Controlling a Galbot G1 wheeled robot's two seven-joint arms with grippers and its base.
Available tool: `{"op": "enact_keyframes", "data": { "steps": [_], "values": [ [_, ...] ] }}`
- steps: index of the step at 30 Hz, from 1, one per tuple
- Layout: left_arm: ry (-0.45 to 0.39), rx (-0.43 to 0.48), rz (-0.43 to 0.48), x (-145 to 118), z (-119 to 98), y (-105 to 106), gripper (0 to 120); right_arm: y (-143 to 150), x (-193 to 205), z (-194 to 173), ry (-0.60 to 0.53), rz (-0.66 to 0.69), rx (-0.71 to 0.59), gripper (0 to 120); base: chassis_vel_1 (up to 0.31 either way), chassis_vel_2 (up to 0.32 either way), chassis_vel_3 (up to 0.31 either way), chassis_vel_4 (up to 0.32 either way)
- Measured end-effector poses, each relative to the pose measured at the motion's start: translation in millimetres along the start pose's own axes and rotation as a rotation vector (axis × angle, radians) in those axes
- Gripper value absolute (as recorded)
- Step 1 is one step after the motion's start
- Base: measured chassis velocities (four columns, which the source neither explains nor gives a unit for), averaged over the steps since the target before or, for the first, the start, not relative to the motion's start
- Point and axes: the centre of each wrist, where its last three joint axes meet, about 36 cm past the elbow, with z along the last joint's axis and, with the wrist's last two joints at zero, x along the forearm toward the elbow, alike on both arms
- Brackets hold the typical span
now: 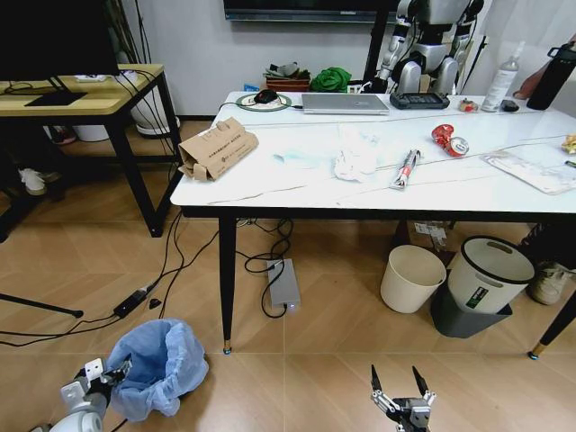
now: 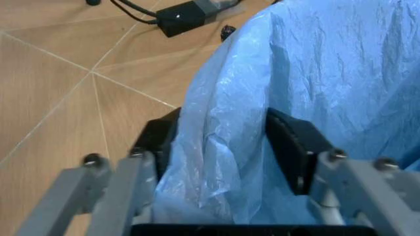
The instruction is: Pick up the trash bin and place the trash from the table into it.
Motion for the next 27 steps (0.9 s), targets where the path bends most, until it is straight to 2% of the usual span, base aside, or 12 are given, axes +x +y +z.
{"op": "enact_keyframes", "data": {
  "steps": [13, 18, 23, 25, 27],
  "values": [
    [-0.001, 0.004, 0.016, 0, 7, 2, 1, 0, 1, -3, -0.003, 0.0, 0.003, 100, 0.0, 0.0, 0.0, 0.0],
    [-0.026, -0.024, 0.043, 9, 16, 5, 0, -1, 2, -4, -0.003, 0.0, 0.004, 100, 0.0, 0.0, 0.0, 0.0],
    [-0.148, -0.129, 0.021, 48, 24, 10, 0, -1, 3, -4, -0.004, 0.001, 0.004, 100, 0.0, 0.0, 0.0, 0.0],
    [-0.208, -0.181, 0.04, 67, 21, 7, 0, -1, 3, -4, -0.005, 0.001, 0.004, 100, 0.0, 0.0, 0.0, 0.0],
    [-0.221, -0.189, 0.048, 72, 19, 6, 0, -1, 3, -4, -0.006, 0.001, 0.004, 100, 0.0, 0.0, 0.0, 0.0]
  ]
}}
